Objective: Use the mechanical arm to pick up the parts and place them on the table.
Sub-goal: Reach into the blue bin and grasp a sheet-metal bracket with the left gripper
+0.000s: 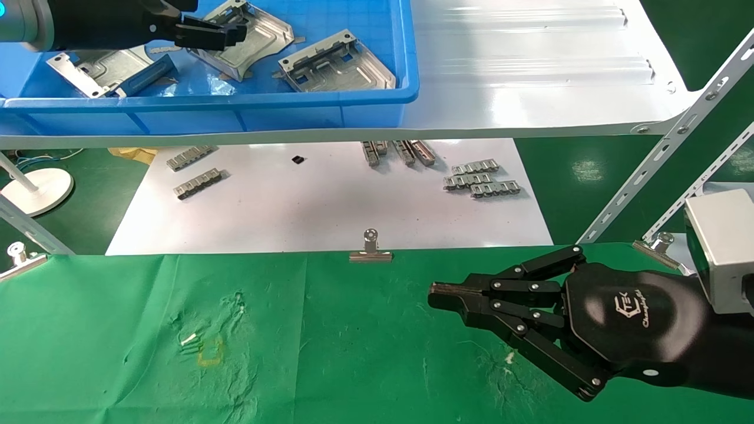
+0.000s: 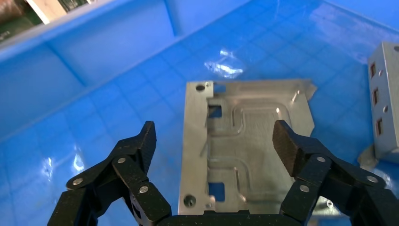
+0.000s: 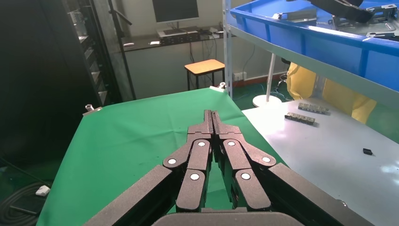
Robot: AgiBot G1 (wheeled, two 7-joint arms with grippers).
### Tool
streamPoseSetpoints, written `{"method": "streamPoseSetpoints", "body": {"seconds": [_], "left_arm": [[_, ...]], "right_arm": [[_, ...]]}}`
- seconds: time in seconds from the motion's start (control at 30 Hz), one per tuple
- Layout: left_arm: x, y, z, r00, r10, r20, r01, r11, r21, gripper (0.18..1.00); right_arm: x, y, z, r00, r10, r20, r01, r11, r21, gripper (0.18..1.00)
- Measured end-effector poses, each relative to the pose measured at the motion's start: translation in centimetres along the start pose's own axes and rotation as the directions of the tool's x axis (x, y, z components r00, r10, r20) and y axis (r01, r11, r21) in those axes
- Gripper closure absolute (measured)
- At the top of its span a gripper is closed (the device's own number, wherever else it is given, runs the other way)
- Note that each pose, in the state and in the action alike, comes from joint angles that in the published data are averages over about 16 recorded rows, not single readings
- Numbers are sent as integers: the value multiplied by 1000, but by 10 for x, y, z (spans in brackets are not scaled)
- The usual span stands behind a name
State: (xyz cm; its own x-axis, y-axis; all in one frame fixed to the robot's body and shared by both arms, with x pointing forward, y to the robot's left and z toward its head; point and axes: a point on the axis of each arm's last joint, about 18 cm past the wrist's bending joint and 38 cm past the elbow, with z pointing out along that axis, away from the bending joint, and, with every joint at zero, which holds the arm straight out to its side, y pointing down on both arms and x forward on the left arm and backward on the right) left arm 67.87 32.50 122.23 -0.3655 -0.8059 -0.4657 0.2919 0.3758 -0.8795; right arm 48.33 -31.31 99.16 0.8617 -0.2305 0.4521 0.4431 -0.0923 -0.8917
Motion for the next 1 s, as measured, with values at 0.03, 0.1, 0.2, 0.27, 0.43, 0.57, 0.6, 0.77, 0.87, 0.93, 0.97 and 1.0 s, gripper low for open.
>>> {"method": "streamPoseSetpoints", "body": {"seconds": [0.03,0.1,0.2,0.27,0.43,0.57,0.6,0.77,0.87,0.93,0.97,1.0], "left_arm": [[-1,1,0,1000,-4,2,4,1000,-4,251],[-2,3,-1,1000,-12,5,12,1000,-11,275],[-3,5,-1,1000,-22,12,23,1000,-20,321],[-4,7,-1,1000,-27,16,28,999,-25,346],[-4,12,-2,999,-36,16,37,999,-36,453],[-4,14,-3,999,-39,10,39,998,-43,549],[-4,15,-3,999,-39,7,39,998,-44,575],[-2,15,-5,999,-36,-10,36,998,-49,693],[0,14,-7,999,-33,-23,32,998,-46,752],[0,11,-8,999,-30,-32,29,999,-39,791],[1,9,-9,999,-28,-37,27,999,-33,810],[1,7,-10,999,-26,-43,25,999,-27,830]], "right_arm": [[0,0,0,1000,0,0,0,1000,0,987],[0,0,0,1000,0,0,0,1000,0,987],[0,0,0,1000,0,0,0,1000,0,987],[0,0,0,1000,0,0,0,1000,0,987],[0,0,0,1000,0,0,0,1000,0,987],[0,0,0,1000,0,0,0,1000,0,987],[0,0,0,1000,0,0,0,1000,0,987],[0,0,0,1000,0,0,0,1000,0,987],[0,0,0,1000,0,0,0,1000,0,987],[0,0,0,1000,0,0,0,1000,0,987],[0,0,0,1000,0,0,0,1000,0,987],[0,0,0,1000,0,0,0,1000,0,987]]}}
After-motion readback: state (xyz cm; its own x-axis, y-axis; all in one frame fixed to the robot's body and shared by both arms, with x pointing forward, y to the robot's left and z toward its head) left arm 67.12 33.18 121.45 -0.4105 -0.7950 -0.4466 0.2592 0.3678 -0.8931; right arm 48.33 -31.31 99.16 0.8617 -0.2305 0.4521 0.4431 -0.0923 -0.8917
